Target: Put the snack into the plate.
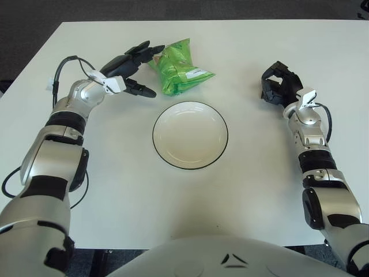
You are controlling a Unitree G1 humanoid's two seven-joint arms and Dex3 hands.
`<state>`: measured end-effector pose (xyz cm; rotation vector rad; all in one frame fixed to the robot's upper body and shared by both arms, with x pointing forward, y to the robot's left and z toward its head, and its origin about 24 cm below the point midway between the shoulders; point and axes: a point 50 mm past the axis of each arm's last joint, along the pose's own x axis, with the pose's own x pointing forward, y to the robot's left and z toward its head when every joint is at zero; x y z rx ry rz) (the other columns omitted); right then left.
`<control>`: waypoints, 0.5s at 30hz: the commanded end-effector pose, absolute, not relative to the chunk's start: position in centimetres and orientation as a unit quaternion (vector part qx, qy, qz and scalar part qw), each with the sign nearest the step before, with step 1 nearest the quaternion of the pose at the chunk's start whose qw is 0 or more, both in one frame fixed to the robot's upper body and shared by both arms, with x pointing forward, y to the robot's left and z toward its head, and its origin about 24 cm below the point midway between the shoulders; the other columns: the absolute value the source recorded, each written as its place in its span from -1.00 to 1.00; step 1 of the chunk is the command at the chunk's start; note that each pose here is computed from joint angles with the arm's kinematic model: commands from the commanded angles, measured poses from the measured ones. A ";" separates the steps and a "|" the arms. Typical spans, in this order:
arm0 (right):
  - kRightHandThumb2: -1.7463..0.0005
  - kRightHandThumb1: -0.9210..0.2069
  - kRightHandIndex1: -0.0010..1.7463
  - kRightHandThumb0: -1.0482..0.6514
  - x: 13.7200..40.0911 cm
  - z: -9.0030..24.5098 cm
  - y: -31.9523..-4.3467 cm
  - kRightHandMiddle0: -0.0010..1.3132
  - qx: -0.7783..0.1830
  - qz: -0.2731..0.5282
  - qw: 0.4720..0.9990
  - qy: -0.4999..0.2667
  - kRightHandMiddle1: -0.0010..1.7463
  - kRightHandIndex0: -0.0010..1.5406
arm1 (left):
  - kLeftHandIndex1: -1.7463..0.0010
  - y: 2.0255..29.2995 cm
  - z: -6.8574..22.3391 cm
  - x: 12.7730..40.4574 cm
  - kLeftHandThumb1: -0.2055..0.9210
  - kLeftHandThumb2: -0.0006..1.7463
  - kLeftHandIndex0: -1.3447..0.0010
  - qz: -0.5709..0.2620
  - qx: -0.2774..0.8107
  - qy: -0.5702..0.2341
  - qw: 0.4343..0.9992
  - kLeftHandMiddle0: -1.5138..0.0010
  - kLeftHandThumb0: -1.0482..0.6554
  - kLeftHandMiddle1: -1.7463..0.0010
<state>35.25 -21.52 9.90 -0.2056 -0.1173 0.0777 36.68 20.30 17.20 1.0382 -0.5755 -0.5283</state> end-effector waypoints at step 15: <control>-0.05 -0.46 1.00 -0.24 32.7 2.7 -21.2 -0.40 -0.128 0.056 0.985 0.103 1.00 0.09 | 0.90 18.6 19.9 36.7 0.94 -0.98 0.55 -0.163 0.640 -0.433 0.613 0.97 -0.37 0.99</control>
